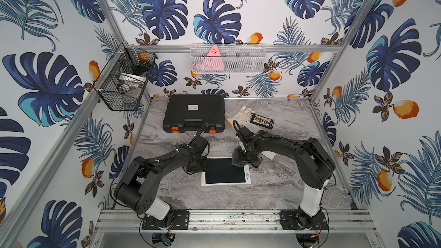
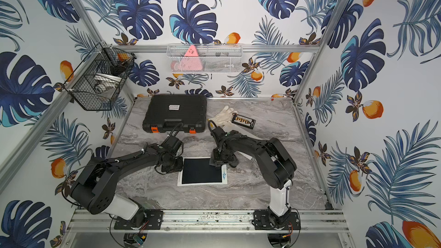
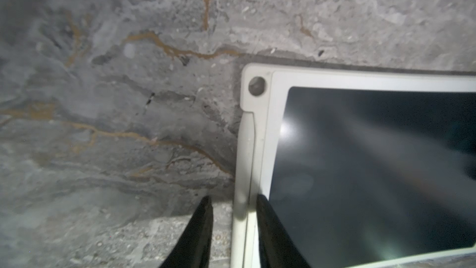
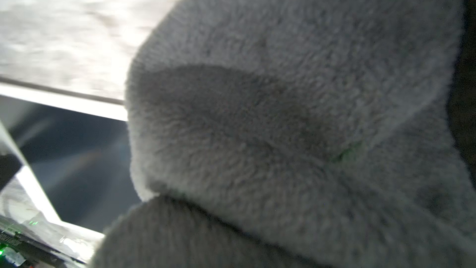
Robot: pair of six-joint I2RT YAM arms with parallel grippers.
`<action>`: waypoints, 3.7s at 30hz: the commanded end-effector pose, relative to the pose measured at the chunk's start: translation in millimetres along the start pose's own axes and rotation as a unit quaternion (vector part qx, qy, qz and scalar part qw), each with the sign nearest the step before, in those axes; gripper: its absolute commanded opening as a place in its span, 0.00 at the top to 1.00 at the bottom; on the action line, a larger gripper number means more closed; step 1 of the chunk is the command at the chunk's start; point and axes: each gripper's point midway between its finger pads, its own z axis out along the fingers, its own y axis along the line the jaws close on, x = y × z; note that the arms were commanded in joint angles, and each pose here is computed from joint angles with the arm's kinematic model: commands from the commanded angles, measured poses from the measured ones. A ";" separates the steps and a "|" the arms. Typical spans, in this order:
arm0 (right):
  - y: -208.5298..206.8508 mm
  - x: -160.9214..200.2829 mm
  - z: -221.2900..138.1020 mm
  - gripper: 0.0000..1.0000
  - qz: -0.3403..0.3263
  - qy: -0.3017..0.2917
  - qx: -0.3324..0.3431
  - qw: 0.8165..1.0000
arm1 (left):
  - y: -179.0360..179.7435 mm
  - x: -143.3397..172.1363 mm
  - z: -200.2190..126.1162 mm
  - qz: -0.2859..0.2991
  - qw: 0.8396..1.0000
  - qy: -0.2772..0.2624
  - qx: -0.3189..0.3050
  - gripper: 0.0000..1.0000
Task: Wipe the drawing tablet
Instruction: Wipe the dirt from the drawing tablet.
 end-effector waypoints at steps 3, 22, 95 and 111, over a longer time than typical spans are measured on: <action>-20.3 21.6 1.0 1.00 -0.032 0.025 0.075 0.996 | 34.2 25.4 20.1 -0.006 0.996 0.043 -0.075 0.67; -12.8 14.2 -3.1 1.00 -0.044 0.021 0.070 0.996 | 34.6 27.1 21.4 -0.008 0.996 0.045 -0.074 0.67; -37.5 70.5 -4.9 1.00 -0.052 0.049 0.115 0.991 | 39.2 36.8 24.6 -0.012 0.996 0.053 -0.073 0.68; -31.6 42.1 -9.3 1.00 -0.025 0.037 0.097 0.994 | 37.1 34.2 22.9 -0.011 0.996 0.050 -0.071 0.68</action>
